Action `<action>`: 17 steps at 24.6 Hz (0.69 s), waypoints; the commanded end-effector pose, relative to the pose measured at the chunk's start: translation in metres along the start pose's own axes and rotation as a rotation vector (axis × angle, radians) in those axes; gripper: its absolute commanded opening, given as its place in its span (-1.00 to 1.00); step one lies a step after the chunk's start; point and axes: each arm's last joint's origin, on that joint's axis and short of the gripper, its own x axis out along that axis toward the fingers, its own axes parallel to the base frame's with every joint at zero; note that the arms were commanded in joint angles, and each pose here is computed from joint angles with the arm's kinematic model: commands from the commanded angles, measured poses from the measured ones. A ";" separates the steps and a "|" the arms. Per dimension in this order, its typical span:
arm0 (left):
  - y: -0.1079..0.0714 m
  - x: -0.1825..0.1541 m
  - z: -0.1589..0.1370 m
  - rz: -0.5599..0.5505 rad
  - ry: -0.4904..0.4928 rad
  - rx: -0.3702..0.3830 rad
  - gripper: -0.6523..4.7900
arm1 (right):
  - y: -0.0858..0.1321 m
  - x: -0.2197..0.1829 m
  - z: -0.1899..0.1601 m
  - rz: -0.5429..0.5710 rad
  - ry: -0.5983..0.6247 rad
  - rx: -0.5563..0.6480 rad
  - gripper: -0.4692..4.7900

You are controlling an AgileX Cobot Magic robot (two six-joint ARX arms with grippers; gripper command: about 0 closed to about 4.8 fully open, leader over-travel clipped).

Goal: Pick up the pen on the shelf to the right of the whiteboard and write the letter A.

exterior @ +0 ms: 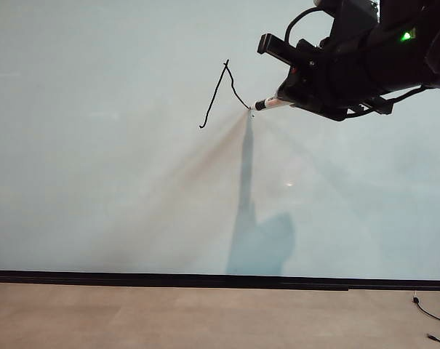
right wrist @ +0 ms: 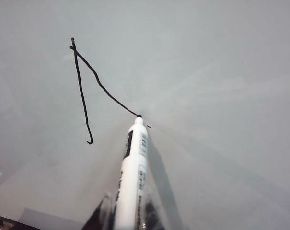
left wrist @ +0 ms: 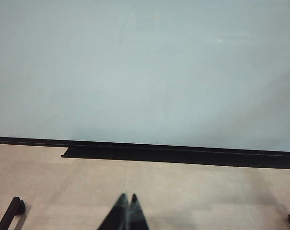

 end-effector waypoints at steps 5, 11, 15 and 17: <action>0.000 0.000 0.002 -0.004 -0.009 0.004 -0.78 | 0.001 0.000 0.004 0.010 -0.030 0.008 -0.85; 0.000 0.000 0.002 -0.004 -0.009 0.004 -0.78 | -0.002 0.000 0.001 -0.037 -0.005 0.003 -0.85; 0.000 0.000 0.002 -0.005 -0.009 0.004 -0.78 | -0.002 0.000 0.001 -0.054 -0.004 0.002 -0.85; 0.000 0.000 0.002 -0.005 -0.009 0.004 -0.78 | -0.003 0.000 0.000 -0.059 0.002 0.004 -0.85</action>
